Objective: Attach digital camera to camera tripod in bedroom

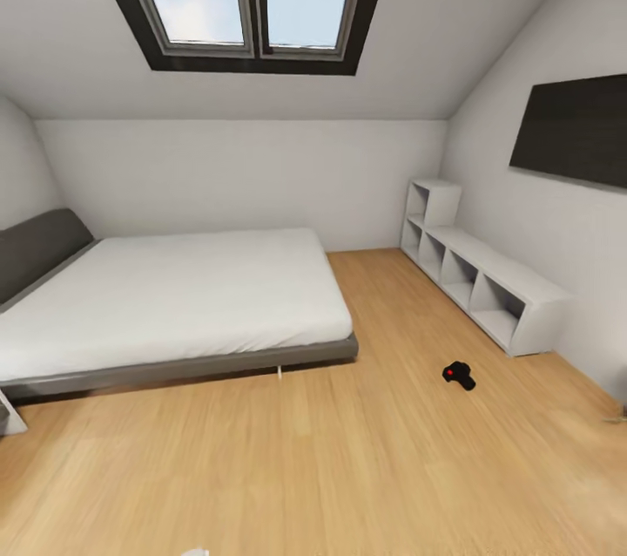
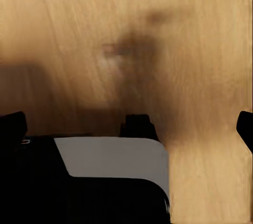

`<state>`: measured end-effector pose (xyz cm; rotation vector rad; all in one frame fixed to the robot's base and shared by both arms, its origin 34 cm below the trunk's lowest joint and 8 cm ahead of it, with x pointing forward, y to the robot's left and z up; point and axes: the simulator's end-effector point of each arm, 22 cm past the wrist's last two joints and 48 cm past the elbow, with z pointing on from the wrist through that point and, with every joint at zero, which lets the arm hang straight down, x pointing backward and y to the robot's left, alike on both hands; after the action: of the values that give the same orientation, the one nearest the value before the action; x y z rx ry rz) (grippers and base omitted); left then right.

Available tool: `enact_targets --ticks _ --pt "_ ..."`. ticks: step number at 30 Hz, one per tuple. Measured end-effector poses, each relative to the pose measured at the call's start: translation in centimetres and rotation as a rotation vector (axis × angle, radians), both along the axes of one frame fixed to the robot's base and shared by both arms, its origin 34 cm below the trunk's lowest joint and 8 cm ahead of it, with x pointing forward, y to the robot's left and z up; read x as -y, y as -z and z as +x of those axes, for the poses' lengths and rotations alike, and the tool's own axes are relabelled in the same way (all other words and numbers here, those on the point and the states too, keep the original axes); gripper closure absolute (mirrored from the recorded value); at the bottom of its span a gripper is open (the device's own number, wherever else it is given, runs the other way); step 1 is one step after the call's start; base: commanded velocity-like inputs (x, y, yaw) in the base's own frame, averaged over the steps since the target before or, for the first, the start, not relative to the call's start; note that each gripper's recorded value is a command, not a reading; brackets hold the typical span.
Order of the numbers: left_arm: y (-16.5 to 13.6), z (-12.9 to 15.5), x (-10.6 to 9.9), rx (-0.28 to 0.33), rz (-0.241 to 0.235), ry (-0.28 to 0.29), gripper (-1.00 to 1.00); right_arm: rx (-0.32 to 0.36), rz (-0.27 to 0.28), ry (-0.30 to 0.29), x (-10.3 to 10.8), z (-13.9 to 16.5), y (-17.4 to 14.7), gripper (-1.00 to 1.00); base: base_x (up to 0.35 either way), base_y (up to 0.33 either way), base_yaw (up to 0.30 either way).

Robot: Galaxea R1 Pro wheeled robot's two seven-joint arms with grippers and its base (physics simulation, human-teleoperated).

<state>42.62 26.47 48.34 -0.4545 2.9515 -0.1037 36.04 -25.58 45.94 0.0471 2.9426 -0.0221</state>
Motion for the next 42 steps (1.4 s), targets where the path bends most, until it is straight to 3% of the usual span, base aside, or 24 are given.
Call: enact_targets --ticks 5,6,9,11,16,17,19,25,32,36,38,42 --pt "-2.6 6.1 1.9 0.032 -0.083 -0.098 -1.0 0.014 -0.034 0.014 0.6 11.4 -4.2 -1.0 0.0 0.0 -0.222" --pt "-2.6 6.0 1.9 0.031 -0.083 -0.098 -1.0 0.012 -0.033 0.015 0.6 11.4 -4.2 -1.0 0.0 0.0 -0.22" --pt "-3.8 8.6 3.1 0.057 -0.134 -0.155 -1.0 0.002 -0.037 0.013 0.4 17.0 -7.6 -1.0 0.0 0.0 -0.218" --pt "-3.8 8.9 3.2 0.061 -0.14 -0.163 -1.0 0.004 -0.038 0.011 0.3 18.3 -8.5 -1.0 0.0 0.0 -0.217" --pt "-4.4 10.9 3.4 0.117 -0.147 -0.19 -1.0 0.062 -0.036 0.009 0.2 24.2 -13.1 -1.0 0.0 0.0 -0.216" --pt "-4.4 10.9 3.4 0.116 -0.146 -0.19 -1.0 0.061 -0.035 0.009 0.2 24.2 -13.1 -1.0 0.0 0.0 -0.216" --pt "-4.9 12.1 4.0 0.149 -0.153 -0.193 -1.0 0.098 -0.034 0.007 0.0 26.9 -16.0 -1.0 0.0 0.0 -0.216" --pt "-5.7 14.0 5.6 0.198 -0.169 -0.188 -1.0 0.146 -0.029 -0.004 -0.3 30.3 -21.3 -1.0 0.0 0.0 -0.215" --pt "-6.9 16.2 5.7 0.281 -0.173 -0.183 -1.0 0.226 -0.027 -0.005 -0.3 33.0 -26.9 -1.0 0.0 0.0 -0.215" --pt "-9.2 17.9 5.1 0.385 -0.176 -0.168 -1.0 0.293 -0.026 -0.004 -0.4 34.5 -29.1 -1.0 0.0 0.0 -0.215" --pt "-11.6 17.3 4.4 0.443 -0.173 -0.148 -1.0 0.316 -0.025 -0.007 -0.6 34.9 -29.9 -1.0 0.0 0.0 -0.215" --pt "-13.5 15.4 3.7 0.471 -0.162 -0.136 -1.0 0.333 -0.025 -0.021 -1.1 35.3 -30.4 -1.0 0.0 0.0 -0.215"
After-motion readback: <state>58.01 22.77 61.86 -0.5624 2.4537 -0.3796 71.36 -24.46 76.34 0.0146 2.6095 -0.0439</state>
